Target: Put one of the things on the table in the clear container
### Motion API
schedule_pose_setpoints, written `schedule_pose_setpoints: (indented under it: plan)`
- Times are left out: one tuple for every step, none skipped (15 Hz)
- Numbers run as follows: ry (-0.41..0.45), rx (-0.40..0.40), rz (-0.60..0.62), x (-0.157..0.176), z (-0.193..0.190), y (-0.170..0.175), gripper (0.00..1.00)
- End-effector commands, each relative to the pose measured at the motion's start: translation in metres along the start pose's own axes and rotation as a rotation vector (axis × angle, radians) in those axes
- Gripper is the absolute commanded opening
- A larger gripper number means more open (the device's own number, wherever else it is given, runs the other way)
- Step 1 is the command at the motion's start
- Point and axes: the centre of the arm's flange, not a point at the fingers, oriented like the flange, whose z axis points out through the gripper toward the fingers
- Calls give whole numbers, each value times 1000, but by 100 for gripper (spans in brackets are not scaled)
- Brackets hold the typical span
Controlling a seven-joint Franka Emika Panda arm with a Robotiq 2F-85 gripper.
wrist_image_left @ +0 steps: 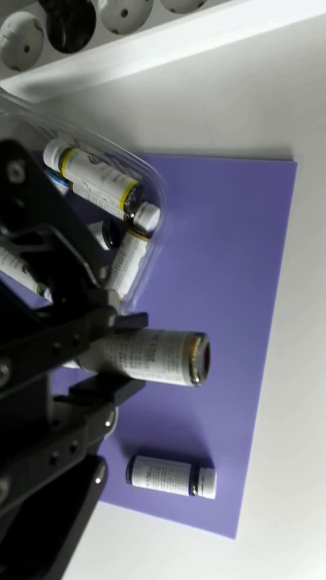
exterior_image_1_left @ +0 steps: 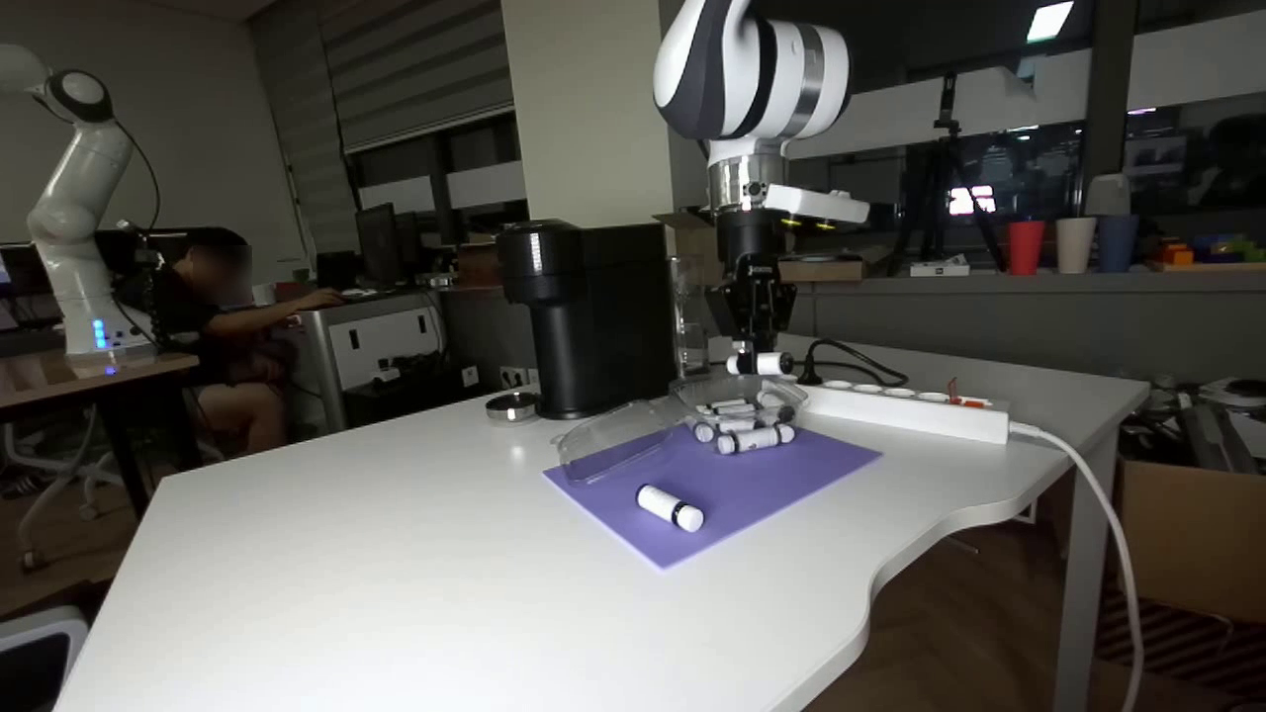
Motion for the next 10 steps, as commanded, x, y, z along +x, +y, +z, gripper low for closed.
schedule_pose_setpoints:
  plan:
    - [37,-2,71,34,6,25,7]
    - [51,-7,82,40,8,31,7]
    - [74,-14,93,48,11,36,7]
    - [100,-18,114,55,13,41,7]
    - [121,-22,132,61,16,45,7]
    - [134,-24,150,66,19,49,7]
    - [153,-30,174,70,22,52,7]
    - [165,-37,196,73,25,54,7]
    - [171,-43,225,76,26,54,52]
    - [179,-36,247,77,28,55,52]
